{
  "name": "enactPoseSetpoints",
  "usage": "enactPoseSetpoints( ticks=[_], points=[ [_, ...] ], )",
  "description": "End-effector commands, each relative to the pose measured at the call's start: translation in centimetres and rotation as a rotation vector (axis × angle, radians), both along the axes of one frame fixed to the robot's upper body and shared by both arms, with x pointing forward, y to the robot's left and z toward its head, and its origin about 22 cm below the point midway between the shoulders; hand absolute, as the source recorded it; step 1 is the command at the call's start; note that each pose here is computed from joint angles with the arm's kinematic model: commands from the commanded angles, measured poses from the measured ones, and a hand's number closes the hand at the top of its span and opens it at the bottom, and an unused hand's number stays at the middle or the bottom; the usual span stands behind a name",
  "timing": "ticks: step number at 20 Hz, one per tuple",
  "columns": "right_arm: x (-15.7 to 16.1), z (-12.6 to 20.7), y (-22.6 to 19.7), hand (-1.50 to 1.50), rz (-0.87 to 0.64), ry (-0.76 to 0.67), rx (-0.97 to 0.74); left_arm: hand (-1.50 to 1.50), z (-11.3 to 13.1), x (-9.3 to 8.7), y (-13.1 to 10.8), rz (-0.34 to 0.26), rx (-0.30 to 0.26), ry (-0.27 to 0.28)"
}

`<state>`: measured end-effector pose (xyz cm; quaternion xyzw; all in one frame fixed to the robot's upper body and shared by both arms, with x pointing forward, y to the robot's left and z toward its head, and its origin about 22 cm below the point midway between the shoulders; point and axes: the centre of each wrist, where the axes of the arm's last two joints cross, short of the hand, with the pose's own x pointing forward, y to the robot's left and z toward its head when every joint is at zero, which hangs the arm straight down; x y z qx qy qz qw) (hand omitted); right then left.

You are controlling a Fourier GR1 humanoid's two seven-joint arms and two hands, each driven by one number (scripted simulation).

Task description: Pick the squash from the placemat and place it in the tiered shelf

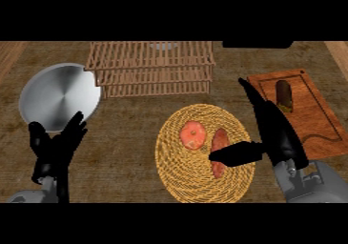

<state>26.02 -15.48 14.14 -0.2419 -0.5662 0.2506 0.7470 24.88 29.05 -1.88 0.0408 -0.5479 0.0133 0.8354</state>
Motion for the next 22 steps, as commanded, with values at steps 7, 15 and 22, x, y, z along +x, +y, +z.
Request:
enactPoseSetpoints(
  ticks=[7,15,22],
  points=[
    [2.6,-1.3,6.6,-1.50,-0.041,0.203,-0.147,0.00,-0.6,0.9,-1.0,0.002,-0.005,0.051],
    [1.9,-3.5,8.6,-1.50,-0.079,0.278,-0.206,0.00,-1.3,0.1,0.8,0.029,-0.017,0.051],
    [1.4,-3.6,11.0,-1.50,-0.115,0.251,-0.246,0.00,-1.3,0.2,0.9,0.031,-0.014,0.046]
  ],
)
